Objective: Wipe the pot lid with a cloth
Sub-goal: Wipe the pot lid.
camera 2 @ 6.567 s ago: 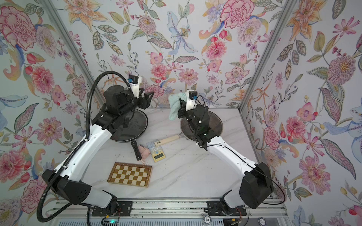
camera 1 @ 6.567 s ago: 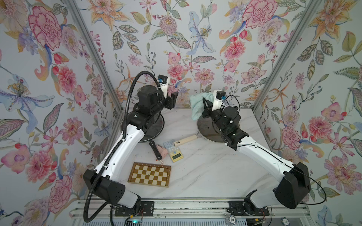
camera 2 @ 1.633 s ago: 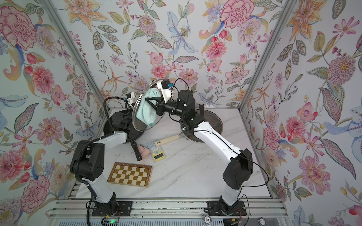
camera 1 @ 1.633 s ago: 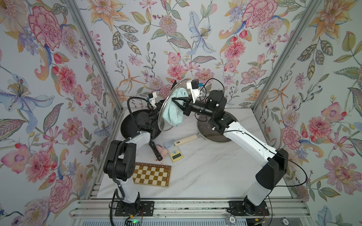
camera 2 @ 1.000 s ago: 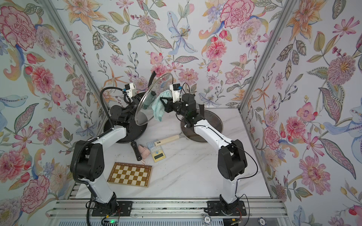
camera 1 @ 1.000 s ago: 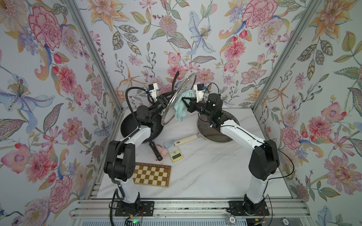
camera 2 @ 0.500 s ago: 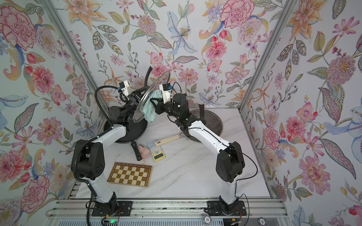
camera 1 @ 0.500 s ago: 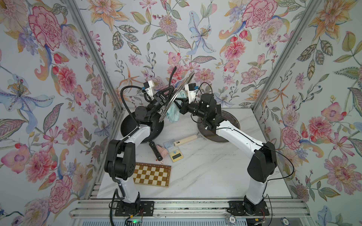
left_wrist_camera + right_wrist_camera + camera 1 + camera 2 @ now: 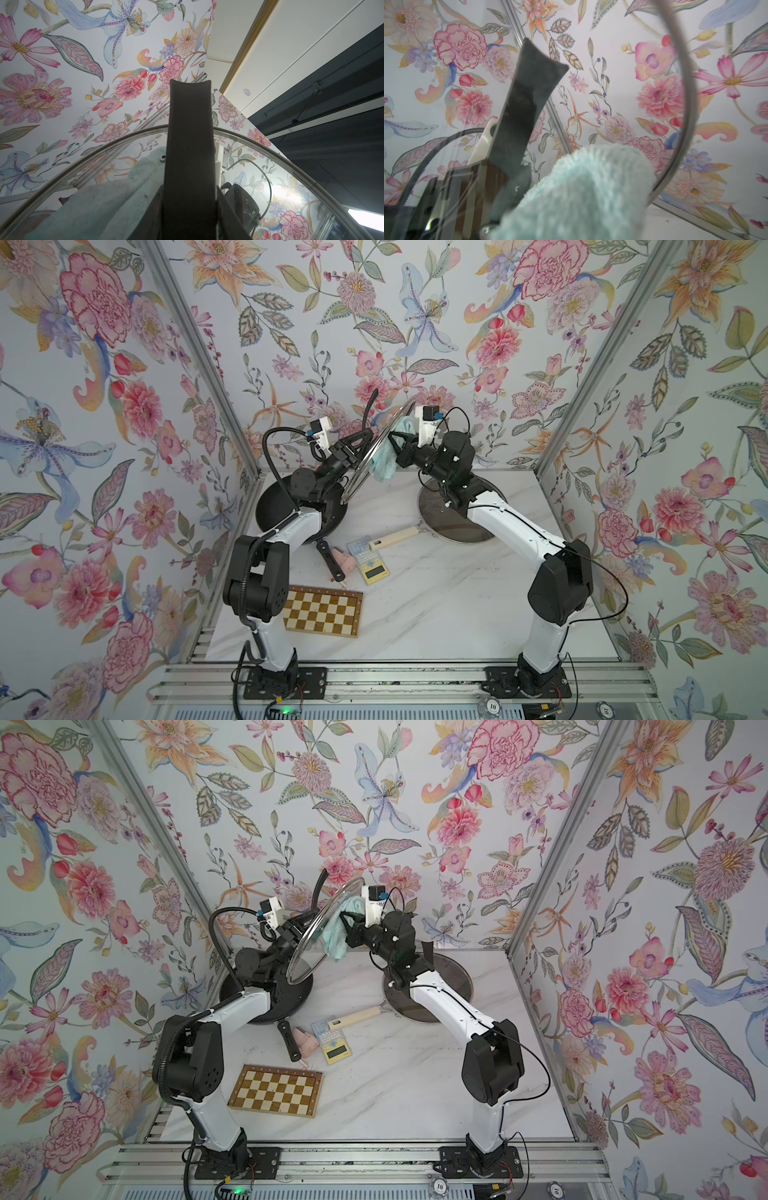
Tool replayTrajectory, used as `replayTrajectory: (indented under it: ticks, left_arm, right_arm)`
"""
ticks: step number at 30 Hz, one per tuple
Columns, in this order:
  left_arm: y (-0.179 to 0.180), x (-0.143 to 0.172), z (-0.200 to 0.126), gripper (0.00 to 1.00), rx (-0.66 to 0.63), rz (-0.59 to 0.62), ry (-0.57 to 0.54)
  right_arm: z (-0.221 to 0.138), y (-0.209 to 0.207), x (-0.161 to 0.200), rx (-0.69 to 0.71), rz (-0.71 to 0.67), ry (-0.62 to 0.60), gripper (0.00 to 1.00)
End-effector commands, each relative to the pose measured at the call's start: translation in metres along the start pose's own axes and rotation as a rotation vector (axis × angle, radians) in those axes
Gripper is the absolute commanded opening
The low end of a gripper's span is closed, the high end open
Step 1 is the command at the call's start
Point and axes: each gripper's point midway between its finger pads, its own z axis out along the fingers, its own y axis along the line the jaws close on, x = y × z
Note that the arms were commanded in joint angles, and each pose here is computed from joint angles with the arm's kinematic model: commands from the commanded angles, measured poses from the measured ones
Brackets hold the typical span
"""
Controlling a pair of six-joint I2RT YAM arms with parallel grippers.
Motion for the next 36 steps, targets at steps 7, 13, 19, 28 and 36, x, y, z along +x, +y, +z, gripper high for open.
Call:
replayTrajectory:
  ticks: [7, 13, 19, 28, 36]
  left_arm:
    - [-0.031, 0.003, 0.010, 0.00, 0.115, 0.045, 0.015]
    - [-0.027, 0.006, 0.008, 0.00, 0.108, 0.038, 0.022]
    - [-0.037, 0.008, 0.005, 0.00, 0.138, 0.035, 0.021]
    - [-0.048, -0.001, 0.013, 0.00, 0.148, 0.069, 0.012]
    - [-0.073, -0.028, 0.013, 0.00, 0.202, 0.115, -0.015]
  right_arm:
    - [-0.023, 0.129, -0.016, -0.312, -0.127, 0.026, 0.00]
    - [-0.038, 0.131, -0.063, -0.299, -0.131, -0.116, 0.00]
    - [-0.045, 0.073, -0.112, -0.175, -0.071, -0.272, 0.00]
    - [-0.017, 0.132, -0.045, -0.445, -0.012, -0.080, 0.00]
    - [-0.005, 0.140, 0.038, -0.447, 0.030, 0.166, 0.00]
